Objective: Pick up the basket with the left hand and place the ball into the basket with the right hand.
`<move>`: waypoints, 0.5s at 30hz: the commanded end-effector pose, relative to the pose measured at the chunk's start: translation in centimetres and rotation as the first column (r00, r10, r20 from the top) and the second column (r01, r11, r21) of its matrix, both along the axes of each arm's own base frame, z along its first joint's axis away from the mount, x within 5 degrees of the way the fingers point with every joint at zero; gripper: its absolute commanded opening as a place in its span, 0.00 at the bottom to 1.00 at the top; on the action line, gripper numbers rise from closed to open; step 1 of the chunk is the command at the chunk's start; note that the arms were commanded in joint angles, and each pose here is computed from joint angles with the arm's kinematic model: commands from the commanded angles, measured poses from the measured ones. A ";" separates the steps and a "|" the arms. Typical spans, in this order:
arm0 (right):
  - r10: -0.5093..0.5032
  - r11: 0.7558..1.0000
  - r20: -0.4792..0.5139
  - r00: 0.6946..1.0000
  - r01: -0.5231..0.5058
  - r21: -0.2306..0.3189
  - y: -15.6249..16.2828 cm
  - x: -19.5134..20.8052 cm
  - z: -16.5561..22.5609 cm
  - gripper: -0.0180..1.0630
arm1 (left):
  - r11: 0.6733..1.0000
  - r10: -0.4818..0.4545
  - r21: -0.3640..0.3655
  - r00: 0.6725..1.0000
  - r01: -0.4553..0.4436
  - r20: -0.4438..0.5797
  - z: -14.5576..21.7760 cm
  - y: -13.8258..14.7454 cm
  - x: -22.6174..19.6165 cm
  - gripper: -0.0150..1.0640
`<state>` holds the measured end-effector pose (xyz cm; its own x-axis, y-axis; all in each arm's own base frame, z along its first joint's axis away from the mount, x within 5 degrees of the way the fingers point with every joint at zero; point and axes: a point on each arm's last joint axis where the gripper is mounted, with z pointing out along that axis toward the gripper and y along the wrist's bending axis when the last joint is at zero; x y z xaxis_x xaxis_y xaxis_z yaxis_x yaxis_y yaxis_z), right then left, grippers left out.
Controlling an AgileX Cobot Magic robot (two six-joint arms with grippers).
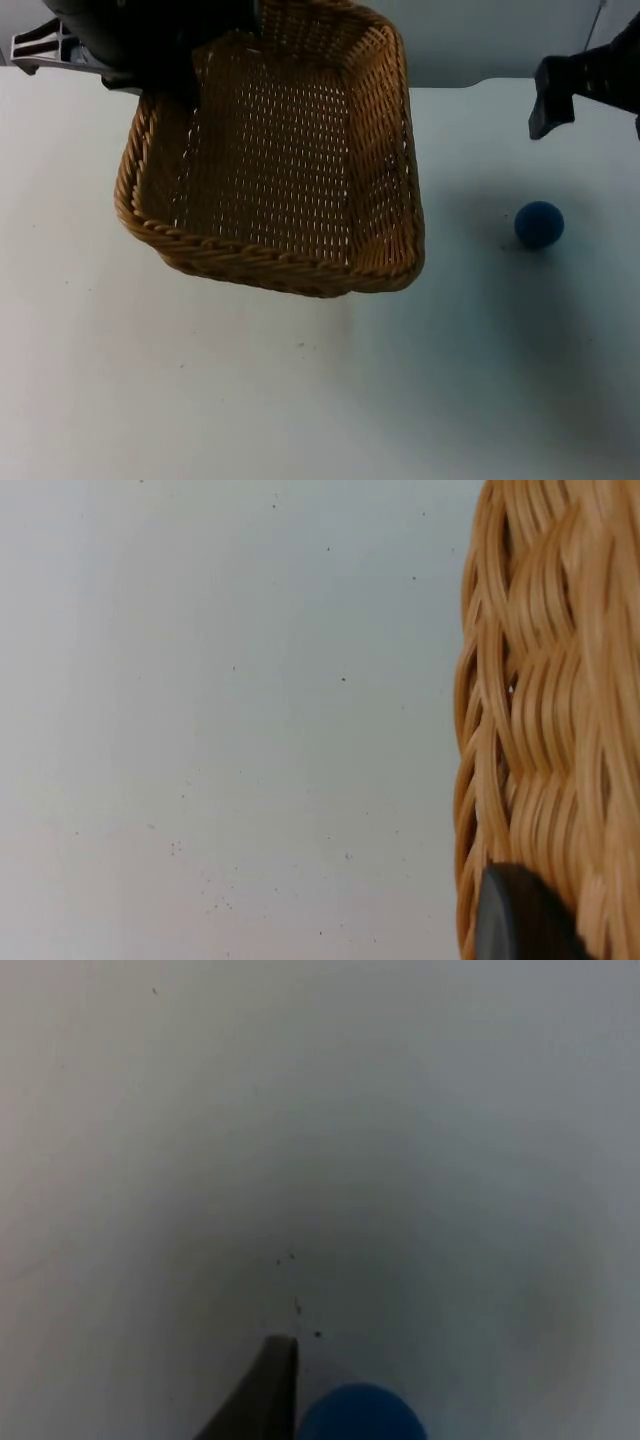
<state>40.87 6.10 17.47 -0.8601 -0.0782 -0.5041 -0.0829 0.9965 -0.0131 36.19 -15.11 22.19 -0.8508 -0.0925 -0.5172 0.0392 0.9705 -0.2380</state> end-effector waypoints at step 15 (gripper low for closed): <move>0.037 0.999 -0.136 0.990 -0.033 0.034 2.1 0.5 -3.2 0.93 | 1.000 0.006 -0.017 1.000 -0.006 0.016 1.0 -0.1 -0.1 0.01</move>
